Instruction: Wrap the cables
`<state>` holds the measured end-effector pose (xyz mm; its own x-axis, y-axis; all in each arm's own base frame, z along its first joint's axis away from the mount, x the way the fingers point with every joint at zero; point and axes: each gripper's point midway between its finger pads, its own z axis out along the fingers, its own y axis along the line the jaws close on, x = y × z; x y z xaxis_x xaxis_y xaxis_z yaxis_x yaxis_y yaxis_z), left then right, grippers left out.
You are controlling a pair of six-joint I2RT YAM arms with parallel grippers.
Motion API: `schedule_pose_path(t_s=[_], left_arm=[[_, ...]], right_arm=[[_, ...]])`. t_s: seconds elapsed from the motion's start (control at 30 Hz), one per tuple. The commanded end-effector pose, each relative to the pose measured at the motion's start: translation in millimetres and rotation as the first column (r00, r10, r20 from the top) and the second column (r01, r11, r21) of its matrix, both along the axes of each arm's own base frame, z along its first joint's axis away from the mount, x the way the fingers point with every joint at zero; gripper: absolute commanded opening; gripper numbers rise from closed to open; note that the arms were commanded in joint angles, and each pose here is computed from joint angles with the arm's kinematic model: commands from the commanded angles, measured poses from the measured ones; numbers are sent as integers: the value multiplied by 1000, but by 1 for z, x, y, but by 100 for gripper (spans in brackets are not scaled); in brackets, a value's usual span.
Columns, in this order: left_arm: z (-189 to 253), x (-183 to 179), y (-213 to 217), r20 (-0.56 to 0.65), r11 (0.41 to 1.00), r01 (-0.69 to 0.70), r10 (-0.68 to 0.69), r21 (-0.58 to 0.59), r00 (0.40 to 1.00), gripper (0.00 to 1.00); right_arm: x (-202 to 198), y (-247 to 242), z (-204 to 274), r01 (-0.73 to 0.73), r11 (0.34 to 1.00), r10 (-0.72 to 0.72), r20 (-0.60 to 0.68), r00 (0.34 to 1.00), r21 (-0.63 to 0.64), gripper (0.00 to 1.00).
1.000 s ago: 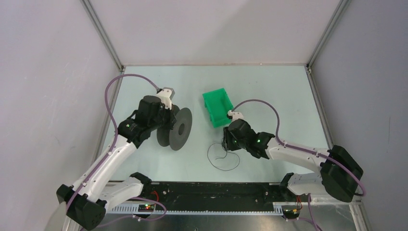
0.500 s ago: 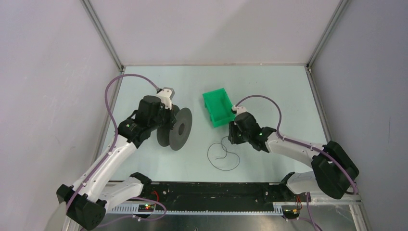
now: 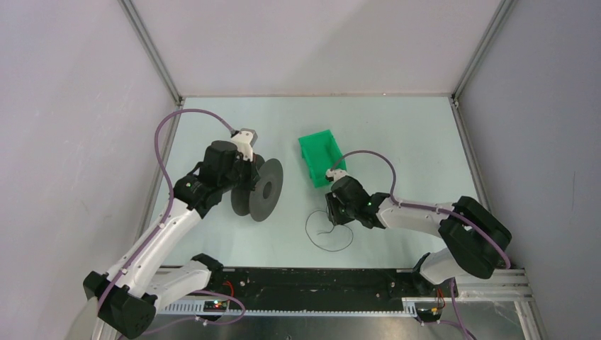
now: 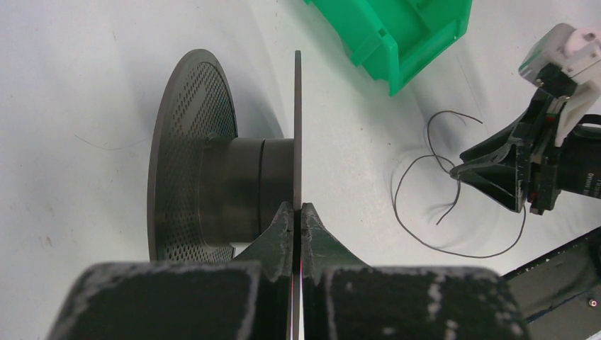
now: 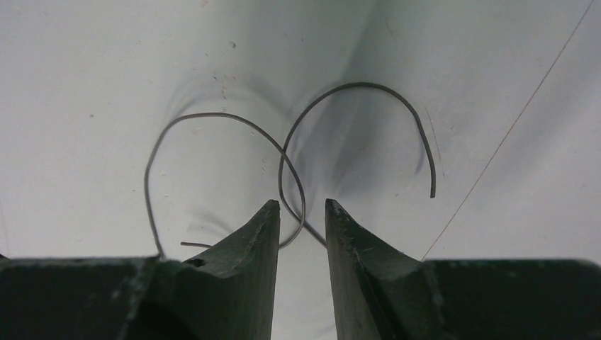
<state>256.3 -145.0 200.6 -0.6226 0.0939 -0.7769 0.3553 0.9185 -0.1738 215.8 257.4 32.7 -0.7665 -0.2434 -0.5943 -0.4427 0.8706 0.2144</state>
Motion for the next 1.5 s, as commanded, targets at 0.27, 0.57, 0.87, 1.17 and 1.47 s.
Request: schedule_pose_path(t_s=[0.27,0.57,0.87,1.17,1.47], left_arm=[[12,5,-4,52,1000,13,-12,-16,999,0],[16,1,-8,66,1000,15,-14,-22,998,0],[21,-15,-14,95,999,32,-29,-24,995,0],[22,-46,-51,104,971,237,-234,-18,967,0],[26,-66,-76,123,944,331,-329,4,936,0]], right_arm=[[9,1,-8,32,999,-32,0,999,-36,26],[6,0,28,41,999,-42,38,998,28,0],[-4,-53,106,238,966,-248,99,964,104,0],[-16,-108,197,372,882,-429,165,888,288,0],[-2,-223,297,632,714,-693,429,579,300,0]])
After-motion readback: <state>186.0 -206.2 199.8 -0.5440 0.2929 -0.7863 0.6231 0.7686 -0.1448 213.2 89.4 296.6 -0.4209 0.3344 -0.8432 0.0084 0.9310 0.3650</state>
